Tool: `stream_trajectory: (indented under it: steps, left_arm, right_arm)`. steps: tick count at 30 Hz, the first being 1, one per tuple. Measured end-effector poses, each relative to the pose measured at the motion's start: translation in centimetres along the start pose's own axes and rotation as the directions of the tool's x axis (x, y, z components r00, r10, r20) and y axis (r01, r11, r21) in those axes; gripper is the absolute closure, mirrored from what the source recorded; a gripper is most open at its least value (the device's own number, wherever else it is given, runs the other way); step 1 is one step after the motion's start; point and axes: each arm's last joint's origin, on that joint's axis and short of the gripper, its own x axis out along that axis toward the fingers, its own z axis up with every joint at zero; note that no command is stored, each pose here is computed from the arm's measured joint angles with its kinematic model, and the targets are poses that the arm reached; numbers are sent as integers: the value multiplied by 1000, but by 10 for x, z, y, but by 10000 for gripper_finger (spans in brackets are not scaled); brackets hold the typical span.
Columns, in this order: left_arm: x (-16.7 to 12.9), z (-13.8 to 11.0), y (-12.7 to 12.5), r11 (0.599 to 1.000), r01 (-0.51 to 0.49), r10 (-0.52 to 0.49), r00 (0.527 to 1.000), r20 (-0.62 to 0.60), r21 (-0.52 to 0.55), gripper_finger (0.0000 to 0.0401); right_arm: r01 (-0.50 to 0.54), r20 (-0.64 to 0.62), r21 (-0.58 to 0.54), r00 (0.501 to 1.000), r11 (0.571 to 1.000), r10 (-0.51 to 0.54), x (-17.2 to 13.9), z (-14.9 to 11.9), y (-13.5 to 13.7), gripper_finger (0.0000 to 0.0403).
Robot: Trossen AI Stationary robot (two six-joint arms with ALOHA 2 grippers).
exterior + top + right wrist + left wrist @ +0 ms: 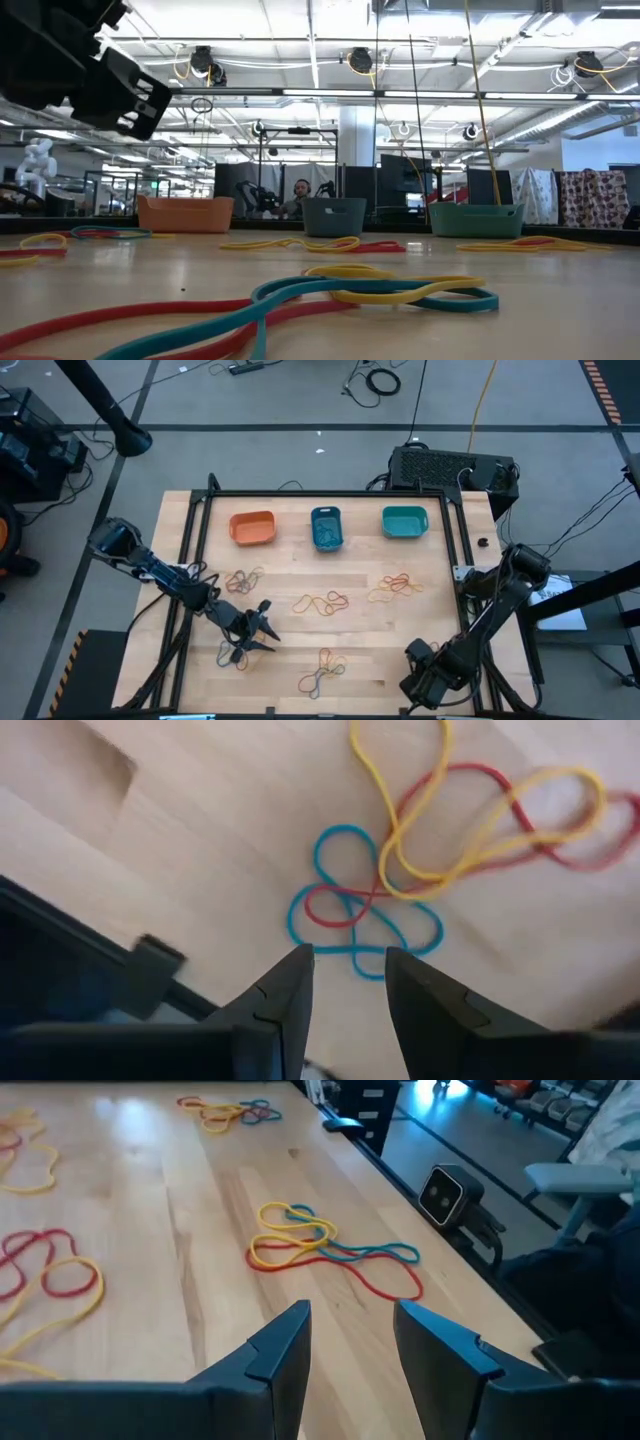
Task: Sort rubber bands into baskets
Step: Put the blue rubber band into the blue bin
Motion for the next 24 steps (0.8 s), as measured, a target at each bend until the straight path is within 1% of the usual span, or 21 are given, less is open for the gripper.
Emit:
stream_trajectory:
  steps: [3, 7, 10, 14, 19, 24]
  left_arm:
    - [0, 1, 2, 1000, -14, 14, 1000, 8, 3, 249]
    - [0, 1, 3, 1000, -21, 21, 1000, 7, -4, 249]
    - [0, 1, 3, 1000, -21, 21, 1000, 6, -13, 249]
    - [0, 0, 4, 998, -22, 22, 1000, -4, -53, 249]
    - [0, -1, 4, 998, -24, 23, 1000, -9, -58, 249]
    - [0, -1, 4, 996, -37, 37, 999, -8, -82, 249]
  right_arm:
    - [11, -1, -74, 1000, 997, -11, 6, 2, -4, 282]
    - [43, -42, -82, 998, 996, -47, 12, 3, -10, 282]
    - [48, -66, -99, 996, 994, -54, 19, 2, -15, 282]
    - [-3, -83, -141, 996, 990, -9, 29, 0, -17, 282]
    - [14, -80, -146, 996, 989, -26, 37, -1, -24, 282]
    - [-11, -89, -153, 996, 988, -3, 38, -6, -24, 292]
